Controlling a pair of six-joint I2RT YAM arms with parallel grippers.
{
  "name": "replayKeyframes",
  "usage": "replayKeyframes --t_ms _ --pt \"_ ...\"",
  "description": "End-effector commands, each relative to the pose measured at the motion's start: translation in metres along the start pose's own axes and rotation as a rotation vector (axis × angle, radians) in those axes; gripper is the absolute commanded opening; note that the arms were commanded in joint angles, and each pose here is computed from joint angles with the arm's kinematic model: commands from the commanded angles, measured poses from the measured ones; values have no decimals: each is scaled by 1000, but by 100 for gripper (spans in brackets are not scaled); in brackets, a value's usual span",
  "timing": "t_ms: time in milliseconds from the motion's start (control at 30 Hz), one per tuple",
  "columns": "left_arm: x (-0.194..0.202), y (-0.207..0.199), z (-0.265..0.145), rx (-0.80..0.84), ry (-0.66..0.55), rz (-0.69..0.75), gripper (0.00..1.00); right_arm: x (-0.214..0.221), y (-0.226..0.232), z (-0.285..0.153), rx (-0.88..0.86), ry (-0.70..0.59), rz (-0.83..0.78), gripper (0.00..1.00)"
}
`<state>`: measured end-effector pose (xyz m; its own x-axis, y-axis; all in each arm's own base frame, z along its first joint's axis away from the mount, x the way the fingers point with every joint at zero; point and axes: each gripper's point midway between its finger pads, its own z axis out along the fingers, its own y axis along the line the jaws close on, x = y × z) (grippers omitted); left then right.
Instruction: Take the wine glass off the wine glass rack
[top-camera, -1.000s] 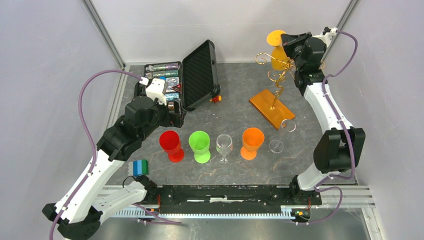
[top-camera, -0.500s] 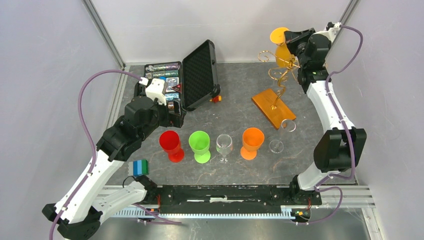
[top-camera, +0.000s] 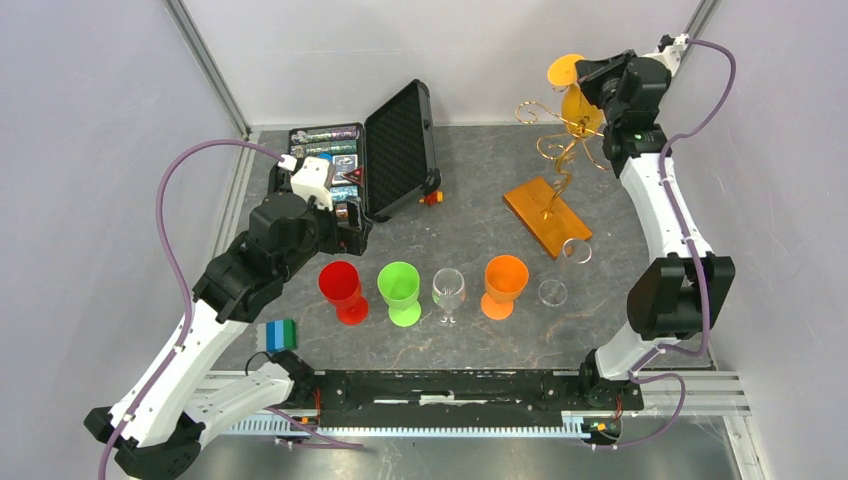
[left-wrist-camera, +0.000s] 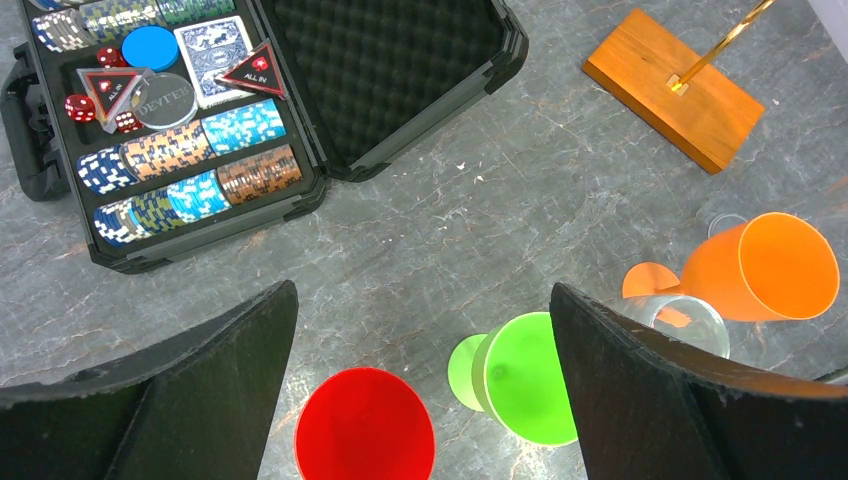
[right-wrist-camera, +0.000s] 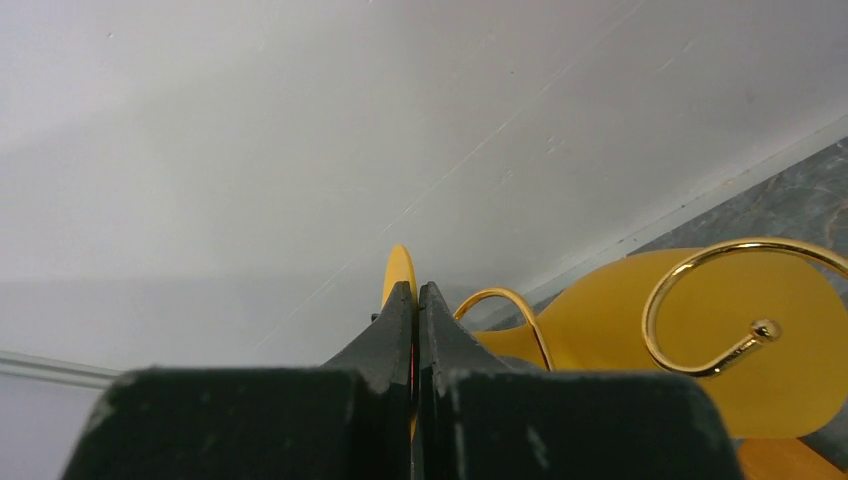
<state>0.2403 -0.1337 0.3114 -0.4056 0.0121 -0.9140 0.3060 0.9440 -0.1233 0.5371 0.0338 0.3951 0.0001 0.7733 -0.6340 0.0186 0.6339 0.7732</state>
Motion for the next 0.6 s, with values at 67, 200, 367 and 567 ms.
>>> replayKeyframes --t_ms 67,200,367,567 --pt "-17 0 -3 4 -63 17 100 -14 14 -8 -8 1 -17 0" --pt "-16 0 -3 5 -61 17 100 -11 16 -13 -7 14 14 0" --pt "-17 0 -4 4 -65 17 100 1 29 -22 -73 86 59 0" --pt "-17 -1 -2 10 -64 16 100 0 48 -32 -157 103 93 0"
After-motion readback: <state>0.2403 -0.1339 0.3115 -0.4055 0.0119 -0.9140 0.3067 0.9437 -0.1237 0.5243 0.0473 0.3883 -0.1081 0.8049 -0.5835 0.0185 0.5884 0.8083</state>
